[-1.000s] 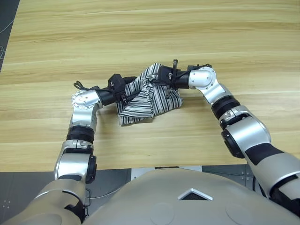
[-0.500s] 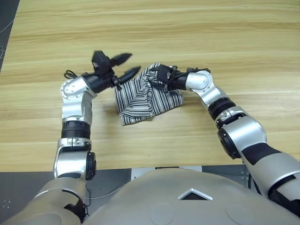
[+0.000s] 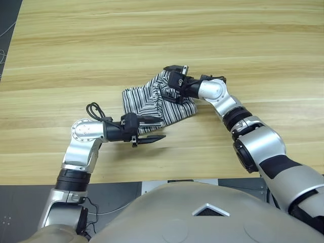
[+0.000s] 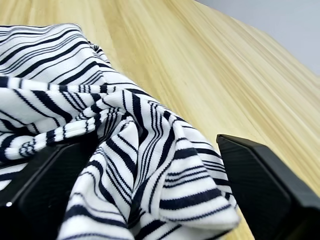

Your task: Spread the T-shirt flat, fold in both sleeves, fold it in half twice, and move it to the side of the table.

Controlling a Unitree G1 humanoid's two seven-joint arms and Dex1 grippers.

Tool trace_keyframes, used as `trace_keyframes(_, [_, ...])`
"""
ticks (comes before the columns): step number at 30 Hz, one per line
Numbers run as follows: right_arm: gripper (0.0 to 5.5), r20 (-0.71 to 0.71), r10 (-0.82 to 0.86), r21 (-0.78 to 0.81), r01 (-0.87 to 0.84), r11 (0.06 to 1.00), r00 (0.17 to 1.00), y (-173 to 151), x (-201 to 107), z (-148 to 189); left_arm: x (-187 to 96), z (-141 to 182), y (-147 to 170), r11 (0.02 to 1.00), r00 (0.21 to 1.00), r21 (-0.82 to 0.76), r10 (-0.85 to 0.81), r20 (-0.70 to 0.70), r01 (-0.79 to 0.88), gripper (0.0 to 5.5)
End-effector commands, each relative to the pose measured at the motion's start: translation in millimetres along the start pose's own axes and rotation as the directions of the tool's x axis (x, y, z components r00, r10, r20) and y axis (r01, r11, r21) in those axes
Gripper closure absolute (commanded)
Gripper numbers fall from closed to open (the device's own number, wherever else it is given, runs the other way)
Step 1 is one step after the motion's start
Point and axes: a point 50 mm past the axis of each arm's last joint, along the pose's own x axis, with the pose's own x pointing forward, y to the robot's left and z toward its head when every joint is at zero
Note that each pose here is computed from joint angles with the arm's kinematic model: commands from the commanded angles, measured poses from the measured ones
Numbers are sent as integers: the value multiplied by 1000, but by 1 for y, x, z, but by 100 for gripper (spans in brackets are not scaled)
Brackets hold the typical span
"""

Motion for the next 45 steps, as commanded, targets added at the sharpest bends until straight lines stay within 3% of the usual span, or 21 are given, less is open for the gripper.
trace_keyframes(1, [110, -13, -11, 14, 11, 1000, 1000, -6, 0, 2, 0, -22, -12, 998, 985, 48, -35, -169, 44, 287])
trace_keyframes(7, [110, -10, 29, 32, -29, 999, 1000, 1, 1, -1, 1, -25, 7, 990, 981, 116, 101, -166, -82, 287])
trace_keyframes(13, [110, -15, 30, 35, -30, 999, 999, 2, 0, -3, 3, -21, 10, 987, 984, 116, 121, -129, -107, 287])
trace_keyframes(22, [110, -28, 35, 24, -34, 999, 999, 4, -1, -6, -12, -4, 31, 976, 976, -15, 218, 29, -217, 287])
trace_keyframes(25, [110, -30, 34, 24, -33, 999, 999, 5, -1, -6, -26, -3, 52, 940, 938, -101, 335, 83, -327, 287])
trace_keyframes(33, [110, -7, 25, 36, -25, 999, 1000, 4, -2, -5, -47, -44, 79, 827, 826, -49, 554, -99, -560, 287])
trace_keyframes(37, [110, 7, 0, 60, -1, 998, 1000, 0, -4, -5, -44, -49, 80, 835, 829, -8, 545, -122, -550, 287])
trace_keyframes(41, [110, 37, -69, 205, 60, 977, 997, -15, -6, 0, -41, -54, 79, 841, 833, 11, 537, -132, -541, 287])
trace_keyframes(45, [110, -39, -232, 293, 233, 927, 972, -45, -15, -1, -37, -54, 78, 852, 844, 22, 522, -126, -523, 287])
